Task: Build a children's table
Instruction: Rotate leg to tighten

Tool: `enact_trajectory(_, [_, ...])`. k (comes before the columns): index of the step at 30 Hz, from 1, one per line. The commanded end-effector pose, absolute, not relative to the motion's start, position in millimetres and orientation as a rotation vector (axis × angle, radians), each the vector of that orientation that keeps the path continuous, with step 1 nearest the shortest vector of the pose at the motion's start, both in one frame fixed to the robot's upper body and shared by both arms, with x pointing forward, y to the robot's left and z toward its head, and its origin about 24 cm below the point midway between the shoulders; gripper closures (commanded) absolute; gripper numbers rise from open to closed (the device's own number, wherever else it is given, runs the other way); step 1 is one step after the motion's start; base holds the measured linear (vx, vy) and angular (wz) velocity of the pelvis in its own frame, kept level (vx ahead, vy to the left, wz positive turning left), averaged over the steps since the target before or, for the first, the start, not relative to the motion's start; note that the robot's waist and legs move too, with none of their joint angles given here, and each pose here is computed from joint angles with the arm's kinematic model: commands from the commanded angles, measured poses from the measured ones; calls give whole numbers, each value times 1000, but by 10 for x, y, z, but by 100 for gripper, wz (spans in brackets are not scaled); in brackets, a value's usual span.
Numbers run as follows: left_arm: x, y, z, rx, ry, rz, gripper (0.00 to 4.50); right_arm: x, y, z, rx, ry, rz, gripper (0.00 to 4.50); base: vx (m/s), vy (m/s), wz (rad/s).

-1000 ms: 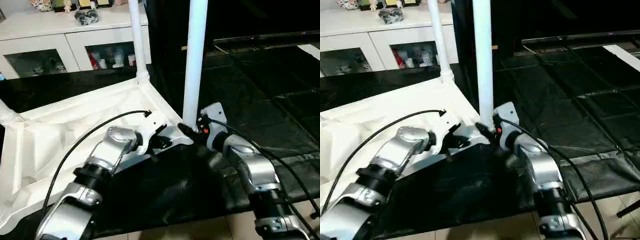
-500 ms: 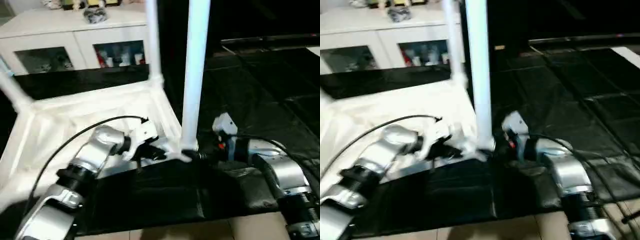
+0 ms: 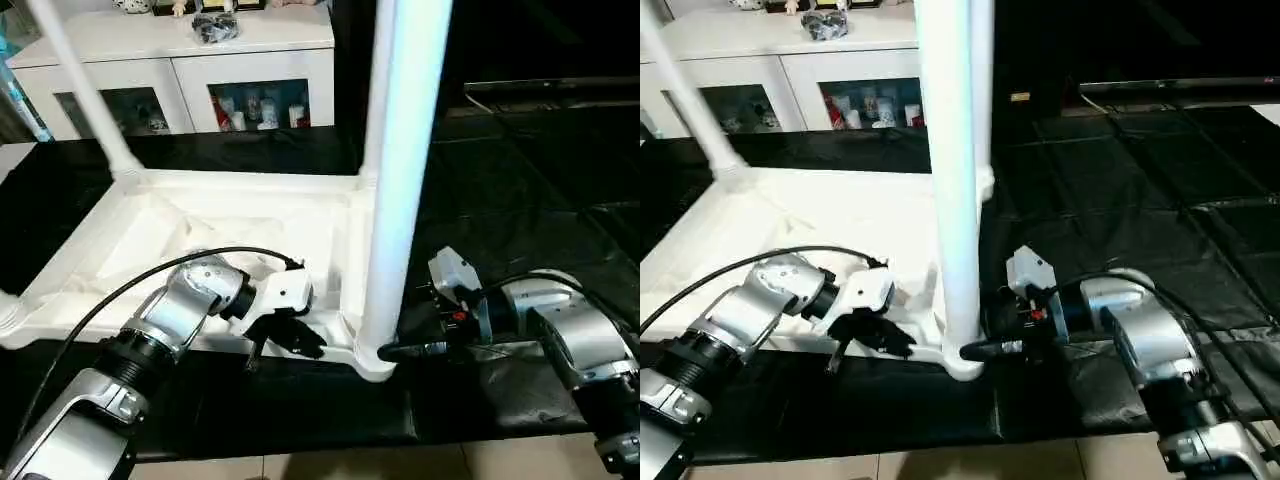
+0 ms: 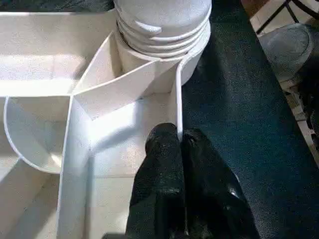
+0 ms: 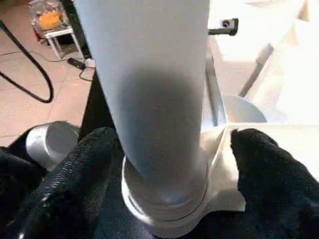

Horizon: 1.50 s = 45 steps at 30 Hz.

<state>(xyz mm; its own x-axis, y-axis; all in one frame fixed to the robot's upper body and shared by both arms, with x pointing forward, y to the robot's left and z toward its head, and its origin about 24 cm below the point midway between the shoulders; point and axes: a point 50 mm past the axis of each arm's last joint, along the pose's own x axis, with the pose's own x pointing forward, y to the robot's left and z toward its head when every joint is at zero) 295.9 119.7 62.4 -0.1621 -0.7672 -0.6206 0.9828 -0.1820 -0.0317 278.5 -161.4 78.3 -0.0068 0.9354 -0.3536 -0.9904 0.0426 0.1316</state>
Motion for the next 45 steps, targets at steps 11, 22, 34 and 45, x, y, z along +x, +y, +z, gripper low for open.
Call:
enact_trajectory(11, [2932,1152,693,596,473,-1753,450,2751,-1570,799,-158,398,1614,173,0,0,0])
enact_trajectory(22, [2973,1136,684,569,470,-1699,450,2716,-1538,771,-144,401,1626,250,0,0,0])
enact_trajectory(34, [3277,810,746,360,416,-1292,450,2926,-1051,528,-64,403,1119,255,0,0,0])
enact_trajectory(45, [3437,529,874,253,352,-1080,450,3079,-616,632,13,328,918,223,0,0,0])
